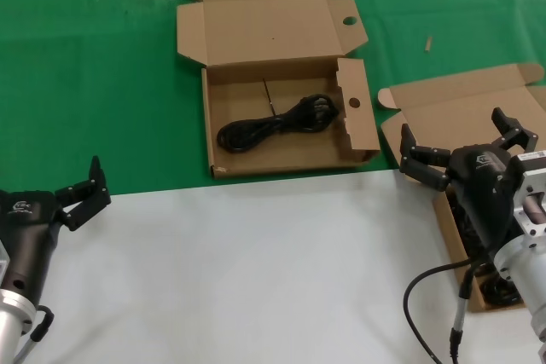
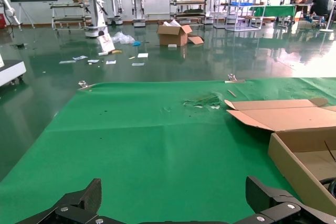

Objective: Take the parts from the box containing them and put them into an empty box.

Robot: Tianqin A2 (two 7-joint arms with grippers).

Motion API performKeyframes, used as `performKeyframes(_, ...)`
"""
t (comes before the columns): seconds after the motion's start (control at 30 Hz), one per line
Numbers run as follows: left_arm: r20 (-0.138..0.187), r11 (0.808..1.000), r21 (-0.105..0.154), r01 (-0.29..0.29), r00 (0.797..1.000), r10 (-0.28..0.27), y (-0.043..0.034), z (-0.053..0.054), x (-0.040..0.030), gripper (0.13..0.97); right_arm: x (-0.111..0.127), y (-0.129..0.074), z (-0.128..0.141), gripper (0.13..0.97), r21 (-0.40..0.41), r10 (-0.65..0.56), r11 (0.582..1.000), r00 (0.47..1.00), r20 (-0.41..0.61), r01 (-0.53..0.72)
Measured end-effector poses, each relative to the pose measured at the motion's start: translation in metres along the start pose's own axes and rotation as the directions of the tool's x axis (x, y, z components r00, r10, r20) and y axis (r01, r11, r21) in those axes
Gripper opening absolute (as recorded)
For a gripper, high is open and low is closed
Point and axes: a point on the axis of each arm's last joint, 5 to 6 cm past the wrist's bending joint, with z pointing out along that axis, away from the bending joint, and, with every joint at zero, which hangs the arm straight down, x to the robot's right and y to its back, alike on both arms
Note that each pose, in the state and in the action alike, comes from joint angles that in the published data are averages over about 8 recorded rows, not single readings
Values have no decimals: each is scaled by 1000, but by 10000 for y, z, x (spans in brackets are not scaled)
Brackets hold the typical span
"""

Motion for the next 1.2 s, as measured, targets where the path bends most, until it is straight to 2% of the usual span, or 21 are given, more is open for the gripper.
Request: performKeyframes(1.2,0,1000,0,0,1000,0,0,0,0,966,0,0,0,966,0,0,1000,1000,0,0)
